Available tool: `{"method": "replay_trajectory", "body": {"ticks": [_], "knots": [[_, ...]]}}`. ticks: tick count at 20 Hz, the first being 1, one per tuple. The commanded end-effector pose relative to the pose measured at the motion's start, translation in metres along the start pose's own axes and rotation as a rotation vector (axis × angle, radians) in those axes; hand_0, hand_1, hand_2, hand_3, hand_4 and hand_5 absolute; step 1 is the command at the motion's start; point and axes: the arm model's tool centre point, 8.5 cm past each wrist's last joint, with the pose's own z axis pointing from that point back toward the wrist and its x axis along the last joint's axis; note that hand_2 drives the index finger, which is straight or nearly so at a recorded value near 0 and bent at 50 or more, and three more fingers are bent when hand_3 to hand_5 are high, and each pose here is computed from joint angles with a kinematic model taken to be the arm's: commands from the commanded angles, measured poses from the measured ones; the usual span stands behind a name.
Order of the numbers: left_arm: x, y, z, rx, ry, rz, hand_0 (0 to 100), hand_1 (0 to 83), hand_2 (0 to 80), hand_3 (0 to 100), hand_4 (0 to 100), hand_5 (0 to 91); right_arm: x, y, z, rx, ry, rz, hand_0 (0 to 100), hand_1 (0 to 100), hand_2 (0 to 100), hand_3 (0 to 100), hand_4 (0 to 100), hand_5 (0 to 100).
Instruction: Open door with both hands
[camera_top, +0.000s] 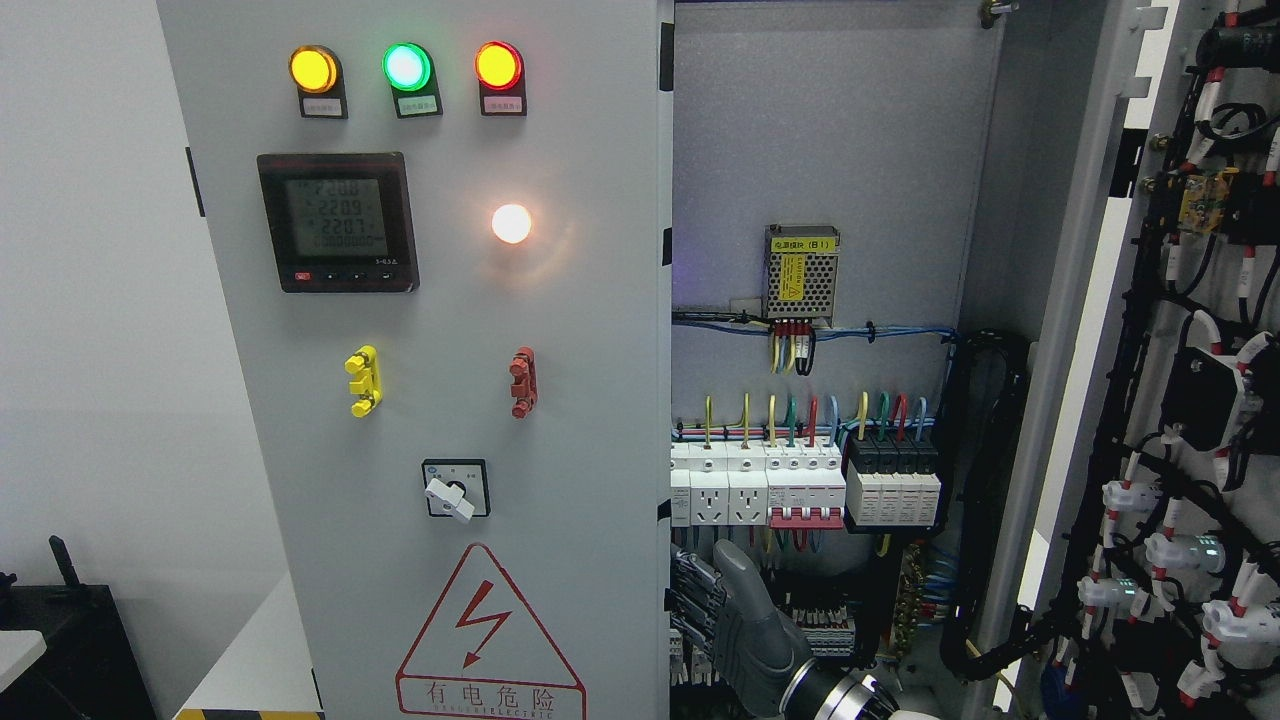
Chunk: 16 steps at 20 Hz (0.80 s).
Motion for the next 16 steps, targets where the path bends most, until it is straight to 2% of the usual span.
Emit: {"method": "replay_trajectory", "body": {"ticks": [1,5,16], "knots": [[0.0196,0.0003,-0.0025,-0.001,-0.029,-0.009,0,0.0,0.0,0,4,0.0,0.0017,0.0014,-0.0001,0.010,0.000,-0.003,0,0,0,0,0,0],[0.0196,0.0003,-0.0025,0.000,-0.030,-0.008,0,0.0,0.0,0,4,0.0,0.0041,0.0053,-0.0004,0.039,0.003,-0.003,0,0,0,0,0,0],[0.0196,0.0003,-0.0025,-0.001,-0.029,-0.009,0,0.0,0.0,0,4,0.0,0.0065,0.0084,-0.0009,0.054,-0.010,-0.040,0,0,0,0,0,0]]}}
